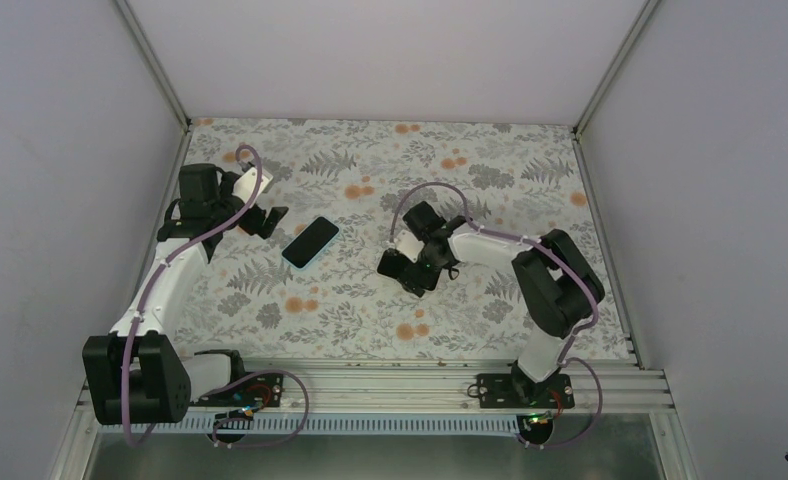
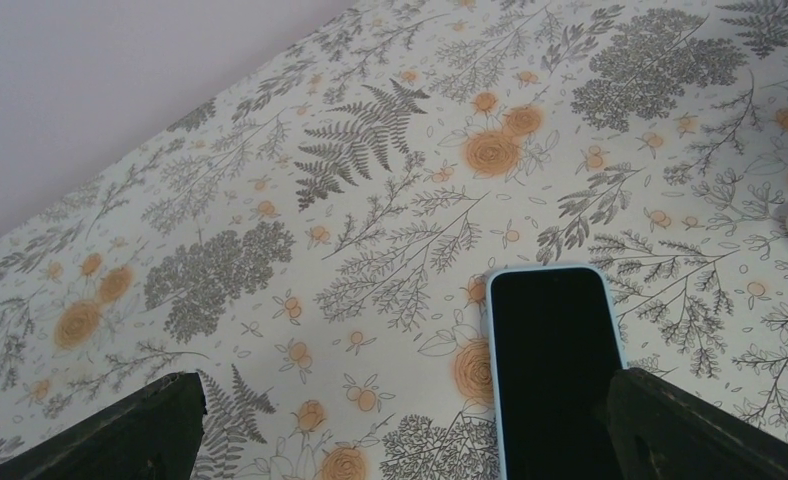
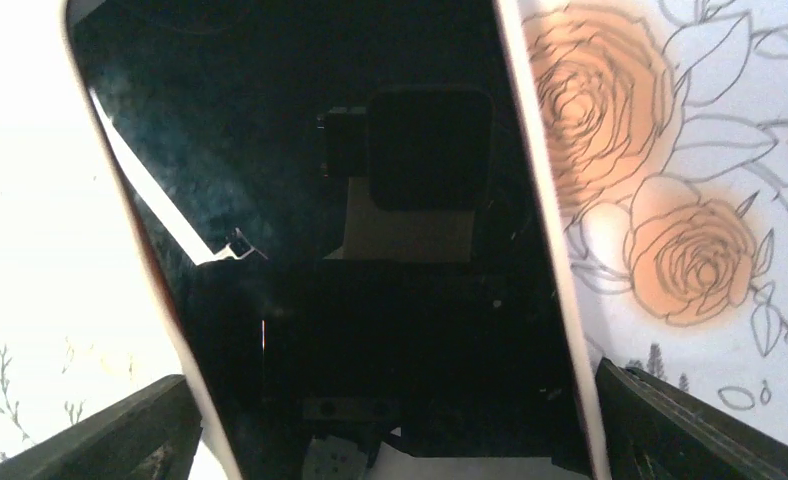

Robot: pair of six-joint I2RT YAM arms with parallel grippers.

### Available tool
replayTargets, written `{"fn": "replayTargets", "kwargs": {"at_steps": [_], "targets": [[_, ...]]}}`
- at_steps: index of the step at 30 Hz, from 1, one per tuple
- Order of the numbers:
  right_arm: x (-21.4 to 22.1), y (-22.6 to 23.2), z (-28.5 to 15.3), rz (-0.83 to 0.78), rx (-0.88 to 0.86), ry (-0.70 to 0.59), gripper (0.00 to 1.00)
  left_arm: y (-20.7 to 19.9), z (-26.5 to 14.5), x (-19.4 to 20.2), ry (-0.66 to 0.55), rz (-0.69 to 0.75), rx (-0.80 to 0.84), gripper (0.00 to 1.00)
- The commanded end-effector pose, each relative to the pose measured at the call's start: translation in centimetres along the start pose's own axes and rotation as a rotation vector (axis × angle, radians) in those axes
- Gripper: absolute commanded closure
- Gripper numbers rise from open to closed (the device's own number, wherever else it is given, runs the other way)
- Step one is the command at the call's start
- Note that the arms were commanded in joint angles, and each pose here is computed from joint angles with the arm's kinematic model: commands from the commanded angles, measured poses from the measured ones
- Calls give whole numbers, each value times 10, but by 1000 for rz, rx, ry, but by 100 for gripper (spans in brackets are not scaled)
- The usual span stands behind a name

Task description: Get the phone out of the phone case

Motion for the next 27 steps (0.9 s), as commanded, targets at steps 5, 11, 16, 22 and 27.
{"fn": "replayTargets", "kwargs": {"at_steps": [5,11,16,22,27], "targets": [[47,27,10,-61,-83,111,0,-8,-1,-9,-49,29,55,0],[49,22,21,-109,-55,122,3,-12,1,-11,-53,34,74,0],[48,16,31,-125,-35,134,13,-19,5,-18,-50,51,112,0],[37,9,23,-125,17,78,22,-41,4,-30,-55,61,287,0],[12,-3,-14,-143,108,-40,26,-71,18,-34,28,-3,532,0]]}}
Point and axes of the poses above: each gripper's point midway between its finger pads, its own z axis out along the fingers, its own y axis along the line the jaws close on, x = y × z, the point moved 3 cm from there along -z, back along the fingers, and after that the axes turned 12 degrees about -z, right-handed, at the moved point
